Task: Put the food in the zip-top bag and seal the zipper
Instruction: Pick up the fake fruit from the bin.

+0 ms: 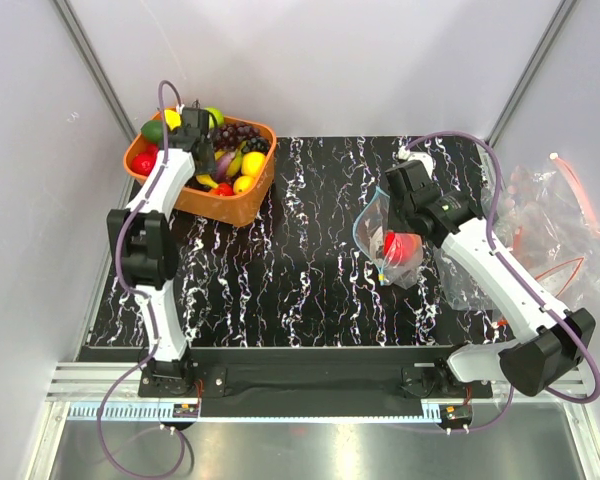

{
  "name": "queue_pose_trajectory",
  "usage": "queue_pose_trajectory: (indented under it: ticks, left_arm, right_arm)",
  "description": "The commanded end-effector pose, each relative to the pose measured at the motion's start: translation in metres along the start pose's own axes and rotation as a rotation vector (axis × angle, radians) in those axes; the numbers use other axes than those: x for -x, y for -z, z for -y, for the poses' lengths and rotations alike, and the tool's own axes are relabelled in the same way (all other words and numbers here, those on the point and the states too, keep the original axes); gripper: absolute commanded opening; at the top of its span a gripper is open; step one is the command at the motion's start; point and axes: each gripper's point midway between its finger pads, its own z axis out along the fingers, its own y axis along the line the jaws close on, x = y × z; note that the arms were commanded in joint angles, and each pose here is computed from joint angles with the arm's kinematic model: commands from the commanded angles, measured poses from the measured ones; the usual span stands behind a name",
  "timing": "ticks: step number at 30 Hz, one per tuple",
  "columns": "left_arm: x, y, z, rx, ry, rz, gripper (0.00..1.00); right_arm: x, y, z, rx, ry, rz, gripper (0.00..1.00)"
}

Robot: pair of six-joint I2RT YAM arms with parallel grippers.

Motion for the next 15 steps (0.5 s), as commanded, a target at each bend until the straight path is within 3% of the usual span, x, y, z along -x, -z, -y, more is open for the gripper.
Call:
queue_pose_trajectory:
  ticks: [1,4,15]
  left_arm:
    - [0.026,0.040,-0.004,-0.052,0.039,0.133,0.32]
    - [0.033,0.068,-0.005,-0.090,0.057,0.195,0.31]
    - [0.017,0.099,-0.020,-0.052,0.078,0.138,0.27]
  right_arm:
    - [0.003,0.001,-0.003,0.017,-0.001,0.021,0.00]
    - [0.001,-0.001,-0.003,0.015,-0.001,0.015,0.00]
    - [0.000,0.001,-0.003,0.025,-0.001,0.015,0.00]
